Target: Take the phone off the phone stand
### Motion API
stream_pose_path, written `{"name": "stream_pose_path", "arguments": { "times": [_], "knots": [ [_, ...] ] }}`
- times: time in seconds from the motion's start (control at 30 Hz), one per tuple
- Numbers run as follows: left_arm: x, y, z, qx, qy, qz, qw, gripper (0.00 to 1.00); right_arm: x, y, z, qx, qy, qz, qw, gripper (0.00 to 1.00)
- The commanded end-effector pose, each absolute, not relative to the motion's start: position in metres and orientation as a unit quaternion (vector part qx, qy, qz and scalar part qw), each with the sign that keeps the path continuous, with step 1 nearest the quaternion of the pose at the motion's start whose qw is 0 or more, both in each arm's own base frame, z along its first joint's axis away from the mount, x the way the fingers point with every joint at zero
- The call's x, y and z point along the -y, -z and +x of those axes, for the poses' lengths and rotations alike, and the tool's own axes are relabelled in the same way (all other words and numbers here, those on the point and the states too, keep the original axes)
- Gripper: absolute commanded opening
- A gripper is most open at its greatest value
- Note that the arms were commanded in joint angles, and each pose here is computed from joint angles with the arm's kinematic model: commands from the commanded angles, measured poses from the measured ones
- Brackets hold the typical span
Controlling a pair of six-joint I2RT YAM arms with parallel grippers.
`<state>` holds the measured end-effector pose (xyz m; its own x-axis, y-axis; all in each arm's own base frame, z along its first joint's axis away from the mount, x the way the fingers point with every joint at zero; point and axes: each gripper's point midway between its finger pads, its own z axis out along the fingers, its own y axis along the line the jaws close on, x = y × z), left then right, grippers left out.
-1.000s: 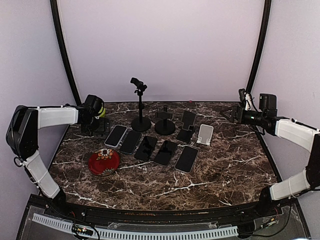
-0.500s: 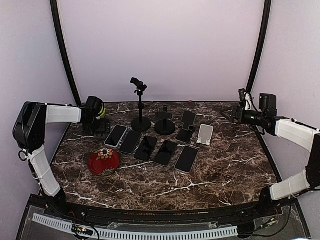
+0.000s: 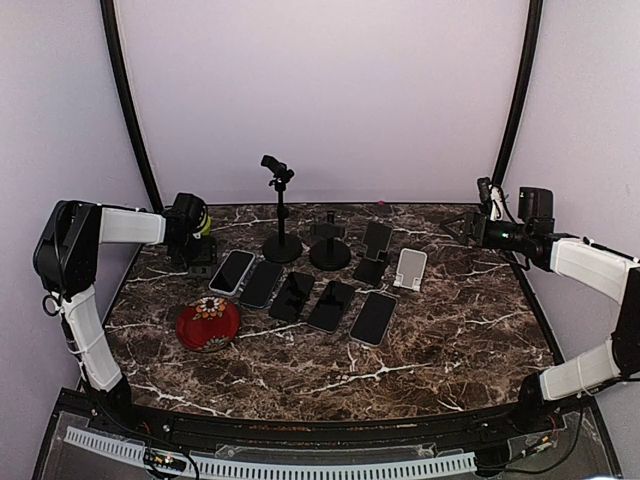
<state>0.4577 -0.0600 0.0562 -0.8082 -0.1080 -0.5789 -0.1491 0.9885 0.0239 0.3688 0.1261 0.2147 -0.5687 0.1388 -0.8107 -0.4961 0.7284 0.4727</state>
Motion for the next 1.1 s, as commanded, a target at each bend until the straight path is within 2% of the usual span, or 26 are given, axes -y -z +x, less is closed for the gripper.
{"name": "stream_pose_path", "arguments": {
  "times": [0.0,0.23,0.47,0.6,0.7,0.87,1.07],
  "knots": [
    [0.048,-0.086,0.459,-0.941,-0.060,-0.070,0.326,0.74,-0.127,-0.226,0.372,-0.805,-0.352,-0.119,0.462,0.99],
    [0.048,-0.113,0.458,-0.929,-0.054,-0.065,0.360,0.62,-0.128,-0.226,0.373,-0.804,-0.354,-0.120,0.462,0.99],
    [0.061,-0.144,0.457,-0.927,-0.021,-0.040,0.371,0.59,-0.127,-0.226,0.371,-0.805,-0.351,-0.119,0.463,0.99],
    [0.097,-0.166,0.456,-0.921,0.027,0.020,0.388,0.59,-0.127,-0.227,0.372,-0.804,-0.351,-0.120,0.464,0.99],
    [0.116,-0.181,0.458,-0.914,0.021,0.052,0.402,0.59,-0.127,-0.227,0.372,-0.803,-0.352,-0.120,0.465,0.99],
    [0.129,-0.199,0.486,-0.901,0.023,0.059,0.430,0.59,-0.127,-0.228,0.372,-0.803,-0.353,-0.120,0.466,0.99],
    [0.143,-0.167,0.530,-0.912,0.012,0.078,0.403,0.59,-0.126,-0.227,0.371,-0.804,-0.349,-0.119,0.466,0.99]
  ]
}}
